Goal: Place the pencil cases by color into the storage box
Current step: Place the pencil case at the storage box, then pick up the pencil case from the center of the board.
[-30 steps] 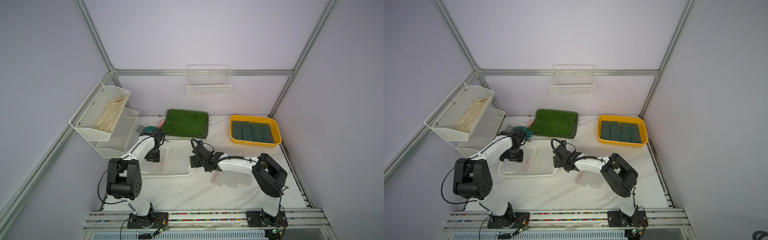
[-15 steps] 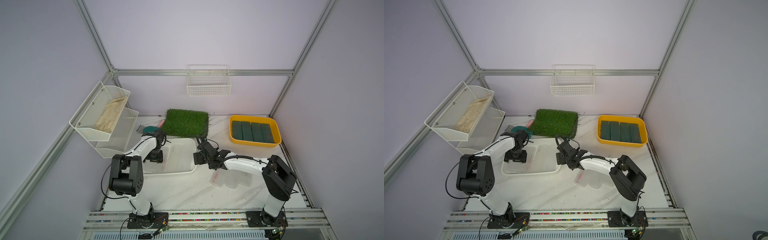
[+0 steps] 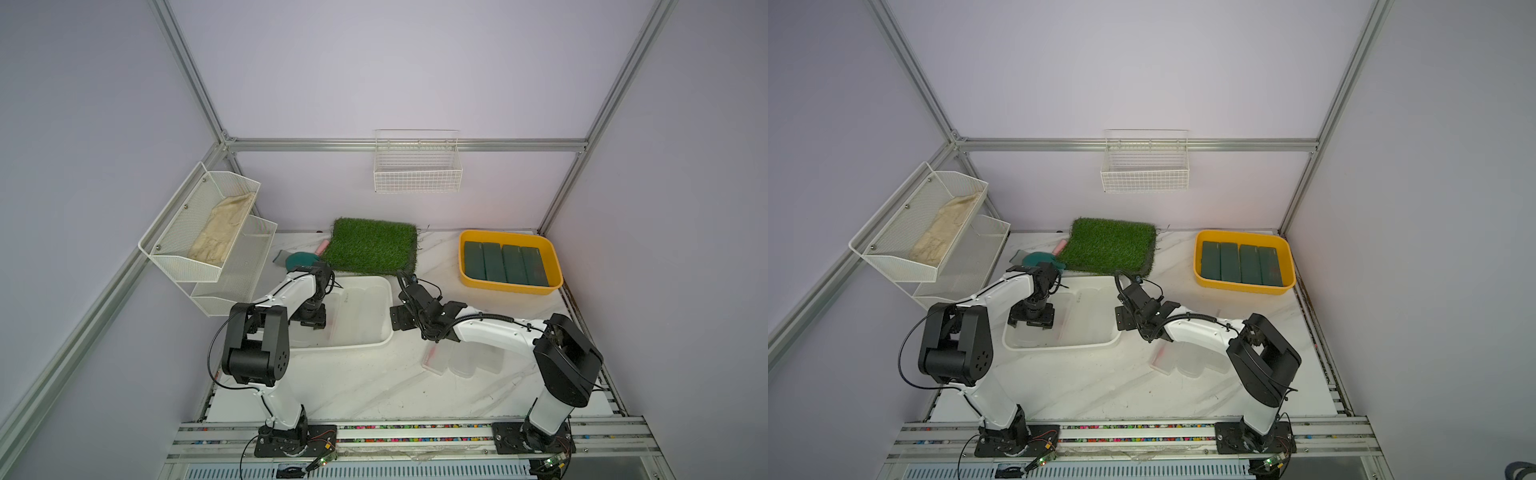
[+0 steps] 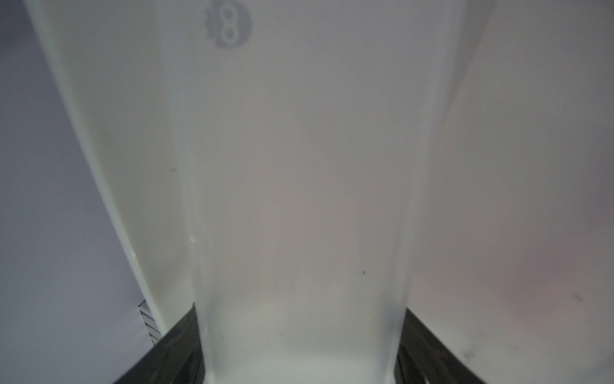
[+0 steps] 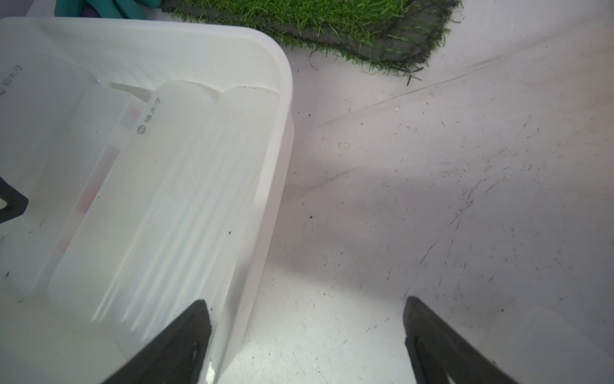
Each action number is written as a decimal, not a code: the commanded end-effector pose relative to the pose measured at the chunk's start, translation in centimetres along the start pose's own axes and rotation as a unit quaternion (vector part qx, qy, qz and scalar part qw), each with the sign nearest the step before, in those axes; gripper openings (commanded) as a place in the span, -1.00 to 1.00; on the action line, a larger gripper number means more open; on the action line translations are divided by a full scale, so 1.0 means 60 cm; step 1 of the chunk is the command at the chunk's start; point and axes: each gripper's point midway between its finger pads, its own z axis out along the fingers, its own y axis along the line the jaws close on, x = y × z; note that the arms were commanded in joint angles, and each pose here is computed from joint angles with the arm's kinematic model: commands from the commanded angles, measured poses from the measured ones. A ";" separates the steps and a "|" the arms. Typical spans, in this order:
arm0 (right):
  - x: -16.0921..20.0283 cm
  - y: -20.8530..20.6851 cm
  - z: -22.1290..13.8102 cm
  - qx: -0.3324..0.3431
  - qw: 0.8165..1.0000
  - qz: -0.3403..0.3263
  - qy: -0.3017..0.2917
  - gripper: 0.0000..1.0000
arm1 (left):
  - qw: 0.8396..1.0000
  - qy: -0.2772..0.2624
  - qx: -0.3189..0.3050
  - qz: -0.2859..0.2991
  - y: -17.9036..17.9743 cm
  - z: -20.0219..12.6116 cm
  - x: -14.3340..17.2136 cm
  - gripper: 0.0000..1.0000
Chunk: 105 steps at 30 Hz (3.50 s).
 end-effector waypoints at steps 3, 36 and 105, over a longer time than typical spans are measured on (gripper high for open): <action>-0.012 0.001 -0.017 -0.004 1.000 -0.001 -0.015 0.85 | 1.000 -0.012 -0.015 -0.018 0.014 0.000 -0.017 0.87; -0.072 -0.167 -0.221 -0.017 0.988 0.147 -0.042 0.90 | 0.912 -0.300 0.264 0.095 -0.229 -0.338 0.050 1.00; 0.025 -0.343 -0.288 0.043 0.959 0.277 -0.051 0.94 | 0.909 -0.229 0.274 0.215 -0.668 -0.265 0.143 0.73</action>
